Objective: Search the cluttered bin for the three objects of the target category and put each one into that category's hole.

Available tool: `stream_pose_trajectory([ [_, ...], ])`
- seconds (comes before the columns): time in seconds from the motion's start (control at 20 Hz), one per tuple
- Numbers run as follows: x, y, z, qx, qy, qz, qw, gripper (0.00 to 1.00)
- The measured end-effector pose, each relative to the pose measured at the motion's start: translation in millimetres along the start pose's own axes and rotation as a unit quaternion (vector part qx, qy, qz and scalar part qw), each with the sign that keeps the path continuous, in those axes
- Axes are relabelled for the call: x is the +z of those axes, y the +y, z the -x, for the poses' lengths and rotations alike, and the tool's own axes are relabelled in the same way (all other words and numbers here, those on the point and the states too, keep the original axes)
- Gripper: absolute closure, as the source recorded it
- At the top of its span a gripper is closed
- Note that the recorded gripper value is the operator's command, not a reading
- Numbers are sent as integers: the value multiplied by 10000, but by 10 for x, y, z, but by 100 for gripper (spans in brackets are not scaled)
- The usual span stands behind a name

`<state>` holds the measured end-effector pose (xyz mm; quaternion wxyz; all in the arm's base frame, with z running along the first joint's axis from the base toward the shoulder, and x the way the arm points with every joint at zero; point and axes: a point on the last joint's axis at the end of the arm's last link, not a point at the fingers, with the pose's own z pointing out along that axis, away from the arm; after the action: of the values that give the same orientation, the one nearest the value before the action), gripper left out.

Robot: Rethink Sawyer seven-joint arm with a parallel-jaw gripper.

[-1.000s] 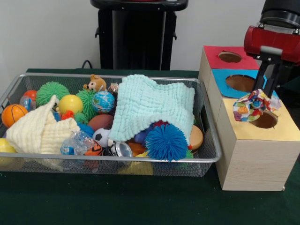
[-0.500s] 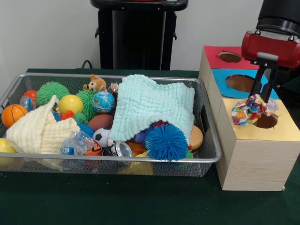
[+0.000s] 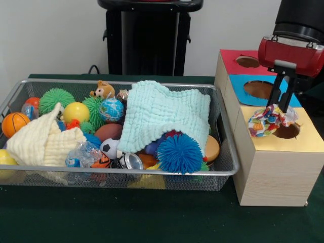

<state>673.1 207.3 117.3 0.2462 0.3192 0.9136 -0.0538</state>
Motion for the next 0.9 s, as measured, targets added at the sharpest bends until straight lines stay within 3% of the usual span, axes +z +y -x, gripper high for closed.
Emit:
stream_pose_trajectory([
  [0.6,23,-33,-32,51,305,4,9995,100],
  [0.9,13,11,-50,250,409,42,9988,100],
])
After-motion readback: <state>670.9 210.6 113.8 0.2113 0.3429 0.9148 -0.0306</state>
